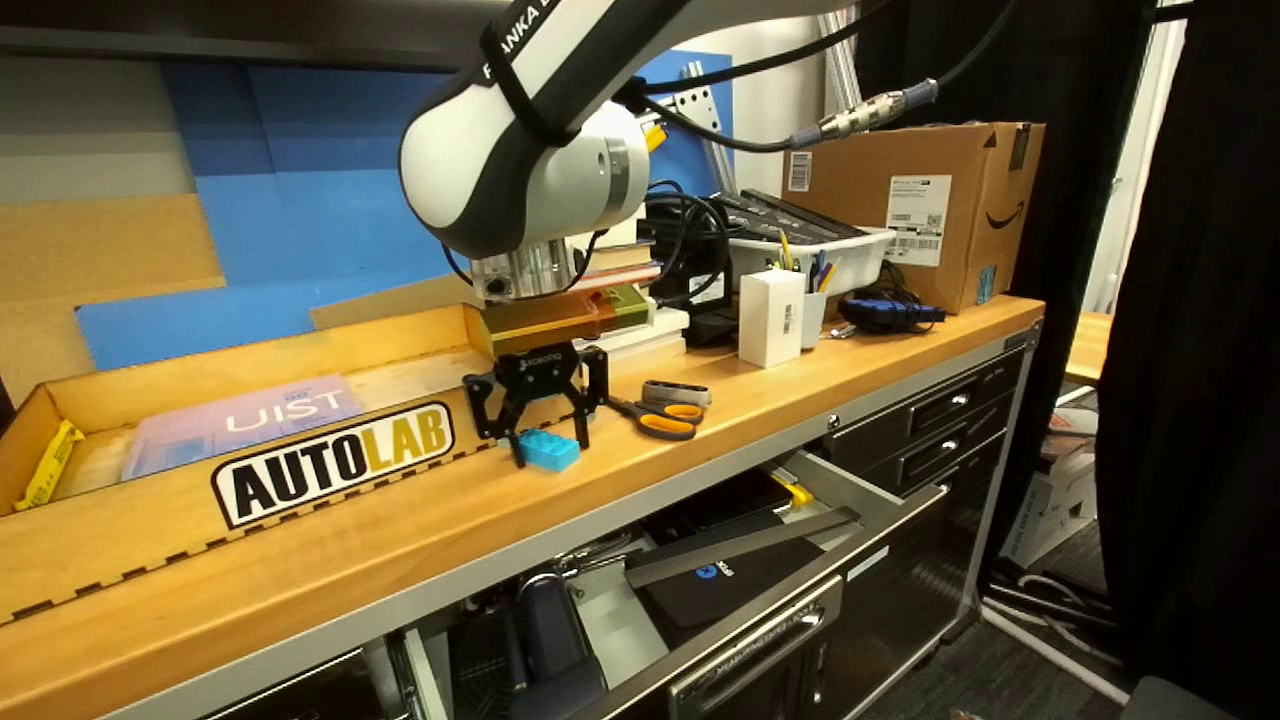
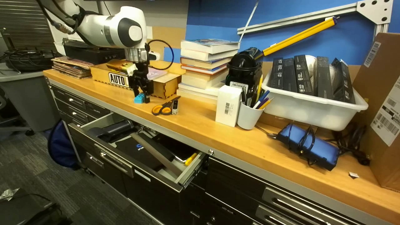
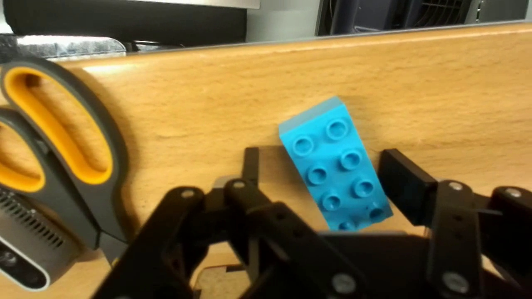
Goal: Put the blue block inside the open drawer
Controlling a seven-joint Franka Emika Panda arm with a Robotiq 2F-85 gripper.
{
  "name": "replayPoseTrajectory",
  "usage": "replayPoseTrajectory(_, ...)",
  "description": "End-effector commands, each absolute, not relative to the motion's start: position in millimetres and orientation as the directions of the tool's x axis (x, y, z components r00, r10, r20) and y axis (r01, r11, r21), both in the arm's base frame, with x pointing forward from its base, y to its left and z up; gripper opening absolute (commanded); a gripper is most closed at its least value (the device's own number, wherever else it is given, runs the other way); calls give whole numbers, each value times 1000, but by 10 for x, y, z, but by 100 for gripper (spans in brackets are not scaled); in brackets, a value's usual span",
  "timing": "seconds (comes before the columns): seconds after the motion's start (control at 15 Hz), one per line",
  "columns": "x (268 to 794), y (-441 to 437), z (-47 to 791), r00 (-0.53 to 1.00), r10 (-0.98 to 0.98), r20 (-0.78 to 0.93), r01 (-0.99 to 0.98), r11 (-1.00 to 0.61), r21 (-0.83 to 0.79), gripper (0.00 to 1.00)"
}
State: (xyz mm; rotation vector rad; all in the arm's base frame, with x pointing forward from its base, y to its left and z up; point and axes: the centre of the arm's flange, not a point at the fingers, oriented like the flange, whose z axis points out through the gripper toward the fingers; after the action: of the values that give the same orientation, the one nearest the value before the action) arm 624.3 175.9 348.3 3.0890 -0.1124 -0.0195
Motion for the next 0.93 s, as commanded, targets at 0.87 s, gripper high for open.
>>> replayPoseTrajectory(0.87,4636,1211,3005,920,-391,-24,-386,-916,109,12)
